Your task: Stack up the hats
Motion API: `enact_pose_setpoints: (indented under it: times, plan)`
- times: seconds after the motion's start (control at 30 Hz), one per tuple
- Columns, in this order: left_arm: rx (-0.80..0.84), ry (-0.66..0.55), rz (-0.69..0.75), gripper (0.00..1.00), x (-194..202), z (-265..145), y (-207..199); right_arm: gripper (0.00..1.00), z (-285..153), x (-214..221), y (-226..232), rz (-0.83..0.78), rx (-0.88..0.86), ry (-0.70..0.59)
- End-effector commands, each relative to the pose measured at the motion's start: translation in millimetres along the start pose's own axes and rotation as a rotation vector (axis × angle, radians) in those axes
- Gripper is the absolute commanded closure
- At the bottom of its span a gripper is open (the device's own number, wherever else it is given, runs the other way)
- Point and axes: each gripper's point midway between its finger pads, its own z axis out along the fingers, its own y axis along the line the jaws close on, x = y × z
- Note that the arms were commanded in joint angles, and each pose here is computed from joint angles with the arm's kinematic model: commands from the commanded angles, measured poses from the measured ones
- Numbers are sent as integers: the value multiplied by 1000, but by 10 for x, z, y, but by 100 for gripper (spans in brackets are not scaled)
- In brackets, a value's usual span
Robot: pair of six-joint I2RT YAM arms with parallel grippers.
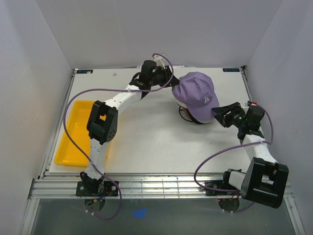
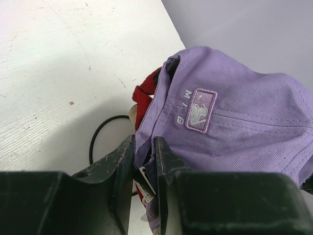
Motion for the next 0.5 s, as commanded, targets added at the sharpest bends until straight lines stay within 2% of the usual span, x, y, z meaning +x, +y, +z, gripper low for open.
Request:
enact_pose_setpoints:
  times: [0.0, 0.1, 0.13, 0.33, 0.47]
  plan:
    - [-53, -14, 32, 72, -159, -189, -18, 48, 25, -65, 72, -14, -40, -26]
    - [-56, -14, 39, 72, -161, -200, -17, 61, 43, -81, 11, 3, -20, -35]
    - [-57, -15, 40, 72, -163, -204, -16, 69, 46, -91, -3, 4, -13, -42]
    - [-71, -20, 53, 71, -182, -231, -1, 91, 60, -172, -239, 33, 104, -71]
    - [-80, -13, 49, 70, -155, -221, 43, 92, 59, -230, -437, 55, 182, -87]
